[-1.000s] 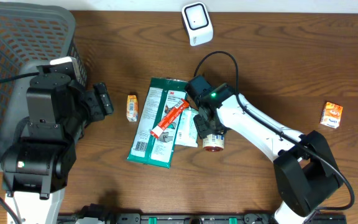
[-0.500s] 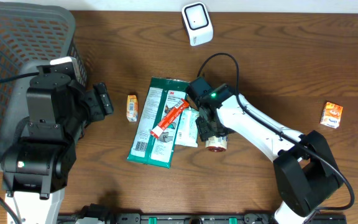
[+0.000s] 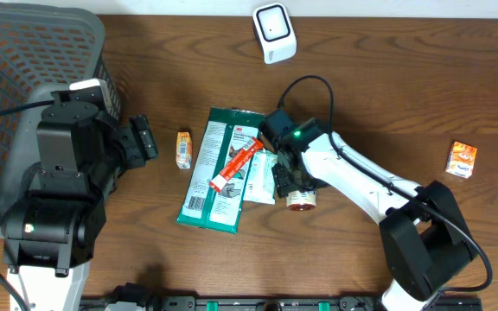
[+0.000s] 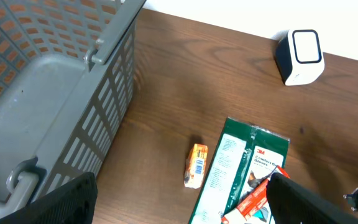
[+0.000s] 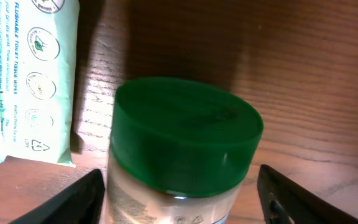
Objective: Scan the item barcode
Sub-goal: 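Lower the right gripper onto the green-lidded jar and grasp it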
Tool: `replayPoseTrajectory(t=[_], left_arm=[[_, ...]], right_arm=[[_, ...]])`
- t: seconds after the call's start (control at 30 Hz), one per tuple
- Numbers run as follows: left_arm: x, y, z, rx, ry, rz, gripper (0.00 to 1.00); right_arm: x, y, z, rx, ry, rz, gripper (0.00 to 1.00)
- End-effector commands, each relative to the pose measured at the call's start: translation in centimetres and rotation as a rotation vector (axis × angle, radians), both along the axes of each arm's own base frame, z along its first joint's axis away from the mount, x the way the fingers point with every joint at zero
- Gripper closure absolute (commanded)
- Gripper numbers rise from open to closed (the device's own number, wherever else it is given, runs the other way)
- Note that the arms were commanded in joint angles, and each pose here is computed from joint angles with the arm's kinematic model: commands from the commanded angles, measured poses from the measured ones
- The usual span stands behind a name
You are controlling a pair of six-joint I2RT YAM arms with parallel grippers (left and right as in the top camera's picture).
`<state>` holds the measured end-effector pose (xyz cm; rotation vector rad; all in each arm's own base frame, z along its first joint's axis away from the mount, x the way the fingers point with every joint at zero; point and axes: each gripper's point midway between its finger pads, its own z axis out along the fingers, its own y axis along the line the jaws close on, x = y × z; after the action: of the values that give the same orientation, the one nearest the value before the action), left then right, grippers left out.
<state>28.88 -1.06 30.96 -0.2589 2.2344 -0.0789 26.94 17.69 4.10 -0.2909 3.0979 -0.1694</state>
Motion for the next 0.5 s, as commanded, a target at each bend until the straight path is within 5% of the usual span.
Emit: replayPoseTrajectory(t=[0.0,0.47], left_arm=[[0.03,0.27,0.41,-0.002,-0.011,0.014,0.13],[0.02,0.27,0.42,-0.002,-0.011,0.014,0.13]], right_arm=[[-0.48,-0.48,-0.83,-0.003,0.016,-0.077,0.25],[-0.74,-0.06,-1.65,0.027,0.021,-0.08,0.27]])
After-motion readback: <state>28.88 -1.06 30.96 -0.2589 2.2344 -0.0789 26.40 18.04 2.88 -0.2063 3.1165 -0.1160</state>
